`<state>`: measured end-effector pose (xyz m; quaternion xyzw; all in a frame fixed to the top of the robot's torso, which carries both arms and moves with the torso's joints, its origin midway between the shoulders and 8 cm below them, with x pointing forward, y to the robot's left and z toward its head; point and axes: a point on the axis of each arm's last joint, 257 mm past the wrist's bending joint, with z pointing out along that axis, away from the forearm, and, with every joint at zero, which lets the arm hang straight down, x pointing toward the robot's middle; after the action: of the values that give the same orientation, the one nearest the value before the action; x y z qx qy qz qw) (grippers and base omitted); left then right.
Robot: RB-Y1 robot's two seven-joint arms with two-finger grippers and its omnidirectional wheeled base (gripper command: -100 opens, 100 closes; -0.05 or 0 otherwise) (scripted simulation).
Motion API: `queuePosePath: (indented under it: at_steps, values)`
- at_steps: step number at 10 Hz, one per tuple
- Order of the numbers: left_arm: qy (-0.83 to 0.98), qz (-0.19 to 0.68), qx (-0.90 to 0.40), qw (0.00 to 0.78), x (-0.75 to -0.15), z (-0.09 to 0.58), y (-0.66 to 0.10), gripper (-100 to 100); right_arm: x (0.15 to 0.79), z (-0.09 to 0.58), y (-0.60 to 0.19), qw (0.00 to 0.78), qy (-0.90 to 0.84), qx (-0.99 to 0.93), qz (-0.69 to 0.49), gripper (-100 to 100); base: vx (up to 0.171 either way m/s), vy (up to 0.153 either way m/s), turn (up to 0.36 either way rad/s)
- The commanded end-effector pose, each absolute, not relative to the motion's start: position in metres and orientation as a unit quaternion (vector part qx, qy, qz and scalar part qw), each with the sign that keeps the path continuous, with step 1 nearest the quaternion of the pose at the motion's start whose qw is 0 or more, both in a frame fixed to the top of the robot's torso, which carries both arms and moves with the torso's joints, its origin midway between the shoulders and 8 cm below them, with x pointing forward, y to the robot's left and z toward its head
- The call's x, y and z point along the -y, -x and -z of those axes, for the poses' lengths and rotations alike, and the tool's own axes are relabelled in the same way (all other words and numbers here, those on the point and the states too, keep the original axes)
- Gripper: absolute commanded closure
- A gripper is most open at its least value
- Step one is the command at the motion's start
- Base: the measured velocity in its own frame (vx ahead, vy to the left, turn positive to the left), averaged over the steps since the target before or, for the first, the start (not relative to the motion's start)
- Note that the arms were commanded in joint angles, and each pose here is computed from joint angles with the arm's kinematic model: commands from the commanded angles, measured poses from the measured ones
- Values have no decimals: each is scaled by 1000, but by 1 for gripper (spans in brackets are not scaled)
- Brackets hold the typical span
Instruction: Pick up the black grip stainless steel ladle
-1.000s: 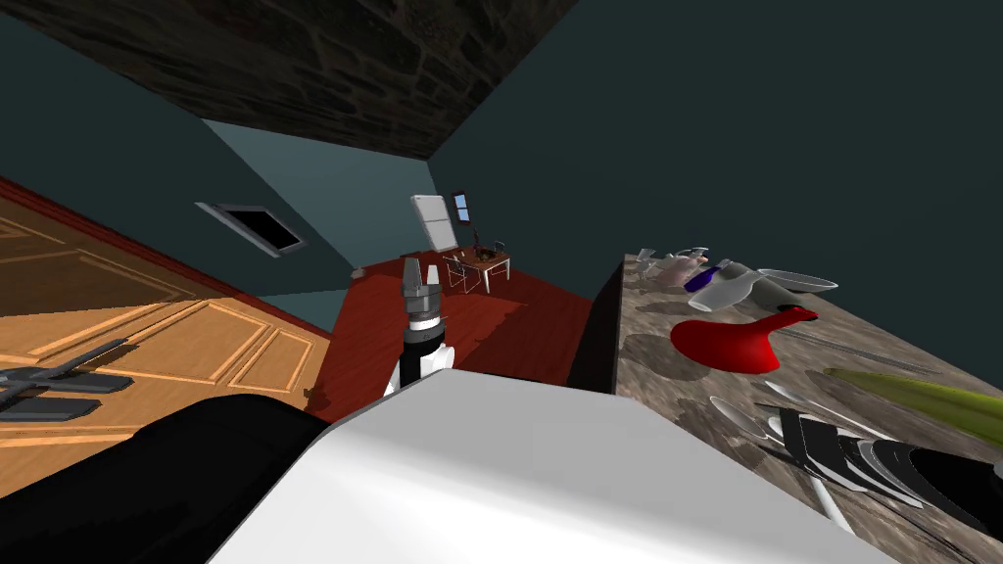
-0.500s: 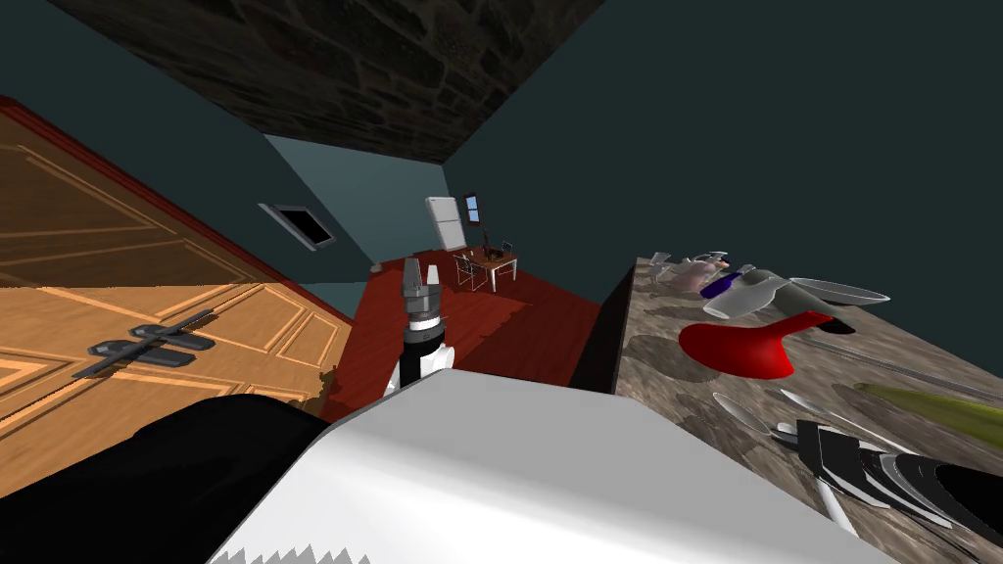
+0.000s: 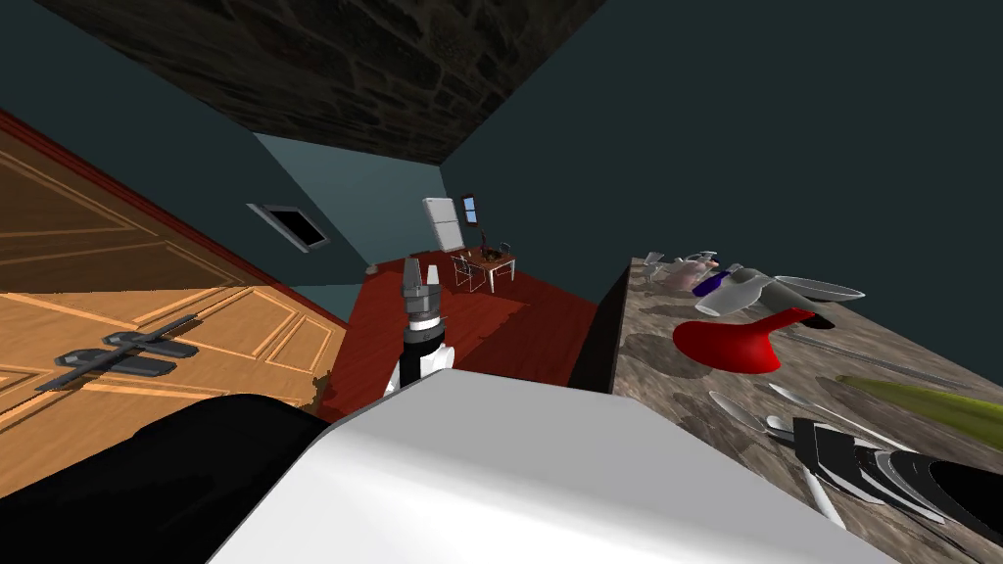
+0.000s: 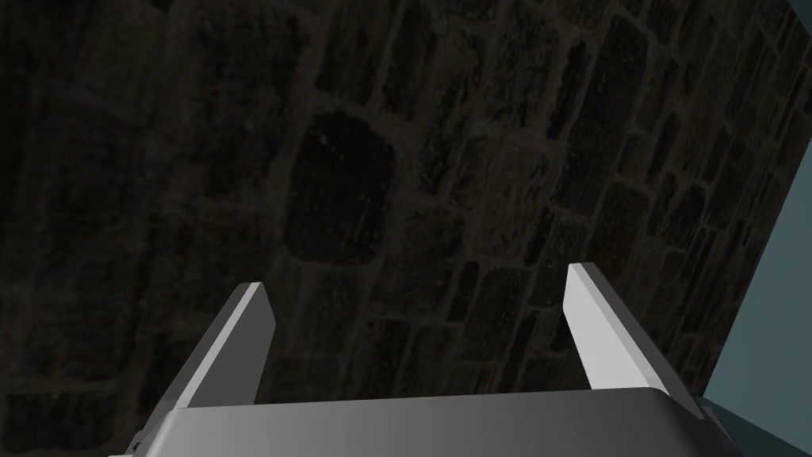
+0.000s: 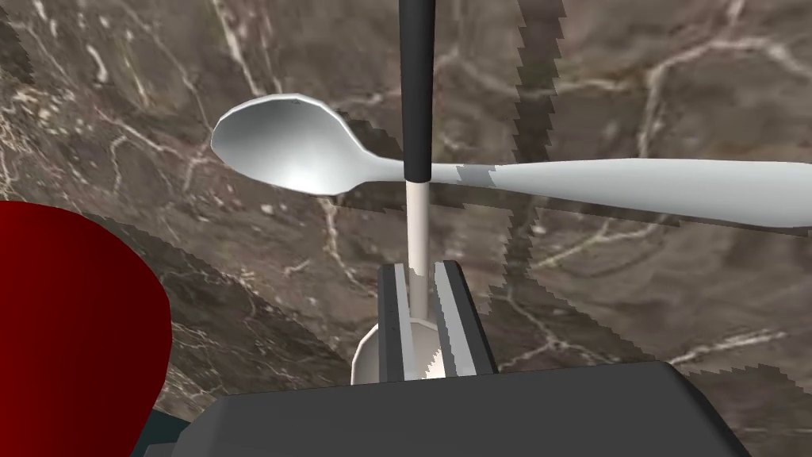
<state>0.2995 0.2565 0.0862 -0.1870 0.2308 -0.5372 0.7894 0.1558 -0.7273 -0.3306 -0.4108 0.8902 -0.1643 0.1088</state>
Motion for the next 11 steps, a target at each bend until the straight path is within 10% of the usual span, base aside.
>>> queuePosePath:
  at_steps: [1,10,11]
  values:
    - [187,537,-231,789,-257,-86,-300,0,721,329,-162,111,427,-883,161,100,120,4,-324]
    - [187,537,-231,789,-257,-86,-299,0,684,310,-206,127,524,-829,148,100,144,16,-283]
    - [187,537,-231,789,-256,-86,-300,0,683,310,-207,127,525,-828,147,0,10,6,12]
